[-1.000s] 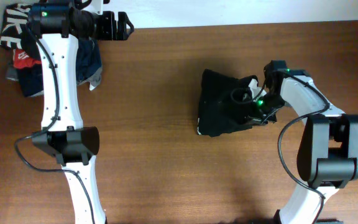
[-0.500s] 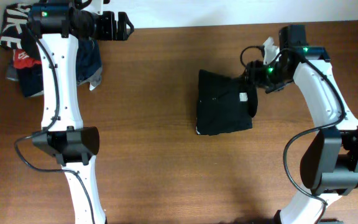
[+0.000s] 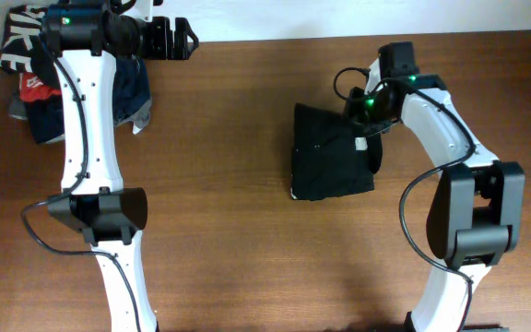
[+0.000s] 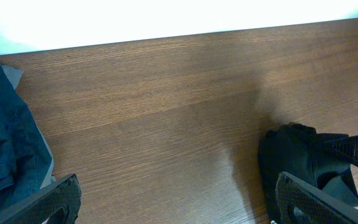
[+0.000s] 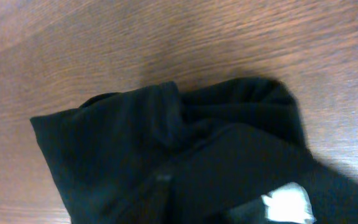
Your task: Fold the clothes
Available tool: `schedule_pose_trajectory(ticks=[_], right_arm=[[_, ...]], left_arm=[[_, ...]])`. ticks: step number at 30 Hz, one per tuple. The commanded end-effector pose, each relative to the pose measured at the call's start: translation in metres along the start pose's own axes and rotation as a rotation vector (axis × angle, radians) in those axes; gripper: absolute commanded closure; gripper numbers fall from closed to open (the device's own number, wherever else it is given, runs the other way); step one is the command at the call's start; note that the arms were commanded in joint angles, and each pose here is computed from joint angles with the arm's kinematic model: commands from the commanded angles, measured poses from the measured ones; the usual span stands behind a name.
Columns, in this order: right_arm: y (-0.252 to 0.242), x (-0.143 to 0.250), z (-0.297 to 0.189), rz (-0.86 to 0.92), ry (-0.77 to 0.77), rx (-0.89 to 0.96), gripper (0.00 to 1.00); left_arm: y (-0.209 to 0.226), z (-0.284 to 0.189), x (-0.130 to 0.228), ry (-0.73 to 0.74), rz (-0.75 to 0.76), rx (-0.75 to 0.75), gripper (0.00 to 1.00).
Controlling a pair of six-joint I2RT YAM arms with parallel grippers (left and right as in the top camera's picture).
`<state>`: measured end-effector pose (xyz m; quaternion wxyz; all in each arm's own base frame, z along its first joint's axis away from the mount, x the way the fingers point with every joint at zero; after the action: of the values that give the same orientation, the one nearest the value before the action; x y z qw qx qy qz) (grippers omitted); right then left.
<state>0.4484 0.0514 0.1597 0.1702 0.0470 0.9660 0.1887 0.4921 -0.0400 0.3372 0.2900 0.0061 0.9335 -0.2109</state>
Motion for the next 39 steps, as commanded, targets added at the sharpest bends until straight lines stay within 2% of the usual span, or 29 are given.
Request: schedule_pose_trajectory(ticks=[1, 11, 20, 26, 30, 34, 39], right_arm=[[-0.008, -0.003, -0.002, 0.05, -0.018, 0.036, 0.96], [-0.069, -0.008, -0.015, 0.201, -0.034, 0.163, 0.96], [-0.092, 0.008, 0.02, 0.248, 0.073, 0.22, 0.94], [-0.1, 0.007, -0.008, 0.223, 0.087, 0.218, 0.71], [-0.095, 0.001, -0.05, 0.167, 0.074, 0.212, 0.42], [-0.08, -0.006, -0.099, 0.136, 0.029, 0.213, 0.23], [-0.074, -0.009, -0.146, 0.14, -0.062, 0.219, 0.12]], left_arm=[[-0.003, -0.006, 0.0, -0.007, 0.024, -0.005, 0.01], [-0.003, -0.006, 0.0, -0.007, 0.025, -0.005, 0.01], [0.0, 0.0, 0.003, 0.016, 0.018, -0.008, 0.01], [0.005, 0.011, 0.008, 0.05, 0.004, -0.012, 0.01], [0.007, 0.017, 0.009, 0.057, 0.002, -0.012, 0.01], [0.003, 0.021, 0.01, 0.062, 0.026, -0.001, 0.01], [-0.015, 0.027, 0.014, 0.075, 0.083, 0.02, 0.0]])
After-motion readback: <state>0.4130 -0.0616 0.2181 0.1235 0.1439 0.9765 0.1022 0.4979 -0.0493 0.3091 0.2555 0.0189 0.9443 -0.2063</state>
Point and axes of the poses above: each gripper's point midway between its finger pads, its own z axis out along the fingers, its own y axis along the line the jaws close on, x = y × z, the point moved 9 cm from there along -z, back along the fingers, and after that the axes turned 10 degrees about -z, right-handed, at the moved point
